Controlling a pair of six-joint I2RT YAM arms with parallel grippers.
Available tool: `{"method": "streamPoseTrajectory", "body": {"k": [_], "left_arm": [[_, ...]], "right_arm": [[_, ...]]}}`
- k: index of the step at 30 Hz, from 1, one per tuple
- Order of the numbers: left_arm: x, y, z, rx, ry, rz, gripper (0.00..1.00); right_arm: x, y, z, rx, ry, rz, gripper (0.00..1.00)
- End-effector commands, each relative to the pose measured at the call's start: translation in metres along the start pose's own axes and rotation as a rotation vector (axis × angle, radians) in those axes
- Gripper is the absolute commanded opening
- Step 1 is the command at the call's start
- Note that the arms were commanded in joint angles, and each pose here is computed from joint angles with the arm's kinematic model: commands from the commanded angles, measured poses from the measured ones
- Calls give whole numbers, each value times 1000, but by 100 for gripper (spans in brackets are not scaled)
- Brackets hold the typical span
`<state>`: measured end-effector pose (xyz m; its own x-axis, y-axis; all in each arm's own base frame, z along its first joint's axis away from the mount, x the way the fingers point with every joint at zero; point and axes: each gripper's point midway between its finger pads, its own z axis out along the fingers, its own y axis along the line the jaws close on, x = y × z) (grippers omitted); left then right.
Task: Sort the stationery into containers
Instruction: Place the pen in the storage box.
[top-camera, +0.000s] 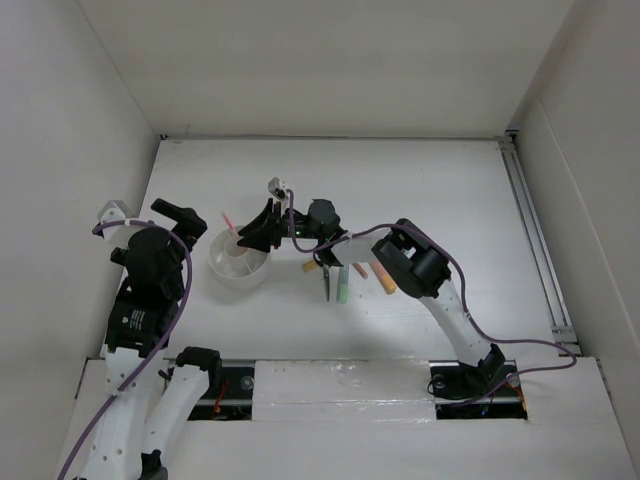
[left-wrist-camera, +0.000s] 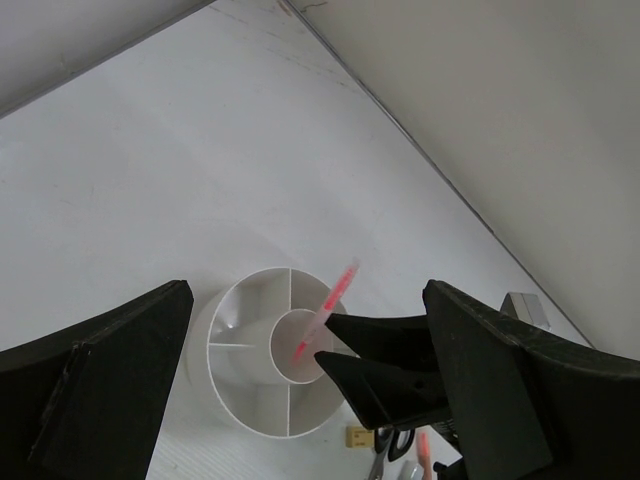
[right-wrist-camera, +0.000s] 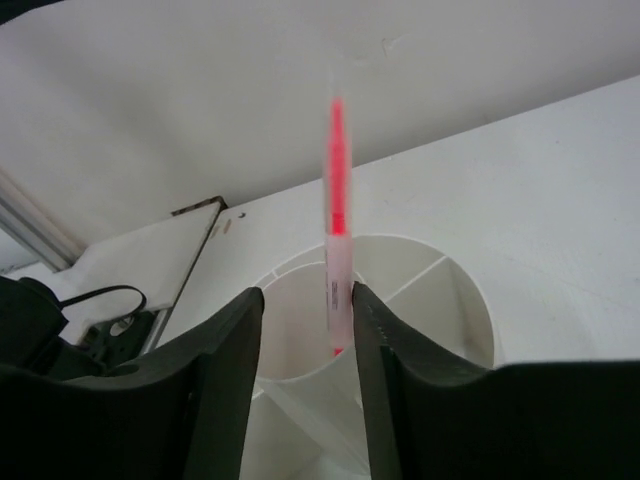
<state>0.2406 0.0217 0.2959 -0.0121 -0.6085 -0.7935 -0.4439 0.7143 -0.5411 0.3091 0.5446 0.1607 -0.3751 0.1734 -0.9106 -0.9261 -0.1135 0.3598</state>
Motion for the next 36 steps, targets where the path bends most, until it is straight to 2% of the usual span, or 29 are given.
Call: {"method": "streamPoseTrajectory", "body": {"k": [1, 2, 5, 13, 14, 16, 17, 20, 21, 23, 24, 25, 26, 28, 29, 31, 33, 36], "left_arm": [[-6, -6, 1, 26, -23, -5, 100], [-6, -6, 1, 26, -23, -5, 100], [-5, -7, 0, 33, -17, 4, 100], [-5, -7, 0, 33, -17, 4, 100], [-5, -7, 0, 33, -17, 4, 100], [-5, -7, 0, 33, -17, 4, 100], [-5, -6, 0, 33, -18, 13, 100], [-5, -6, 0, 33, -18, 13, 100], [-3, -6, 2, 28, -12, 17, 100], [-3, -6, 2, 28, -12, 18, 100], [-3, -6, 2, 28, -12, 18, 100], [-3, -4, 3, 15, -12, 22, 100], [-3, -4, 3, 15, -12, 22, 100], [-2, 0, 3, 0, -11, 28, 100], [-3, 1, 3, -8, -18, 28, 100], [-4, 1, 3, -8, -18, 18, 100], [-1, -2, 2, 7, -5, 19, 100], [3, -6, 4, 28, 15, 37, 100]], "right_arm": [[-11, 15, 6, -39, -20, -48, 48], [-11, 15, 6, -39, -20, -48, 56], [-19, 20, 5, -49, -35, -65, 63], [-31, 36, -4, -58, -67, -94, 70], [-42, 42, -4, -56, -89, -100, 78], [-47, 47, -11, -34, -106, -99, 100], [-69, 59, -12, -36, -142, -125, 100], [-80, 64, -24, 37, -162, -127, 100], [-102, 76, -27, 42, -188, -174, 100], [-101, 70, -33, 119, -163, -150, 100], [-121, 71, -40, 166, -188, -163, 100], [-111, 58, -46, 259, -136, -96, 100], [-113, 41, -55, 383, -137, -86, 100], [-127, 29, -77, 560, -96, -140, 100], [-101, 3, -105, 763, 25, -97, 100], [-96, -7, -133, 901, 121, -95, 98], [-65, -22, -179, 943, 242, -23, 96], [-52, -26, -223, 909, 293, 50, 86]]}}
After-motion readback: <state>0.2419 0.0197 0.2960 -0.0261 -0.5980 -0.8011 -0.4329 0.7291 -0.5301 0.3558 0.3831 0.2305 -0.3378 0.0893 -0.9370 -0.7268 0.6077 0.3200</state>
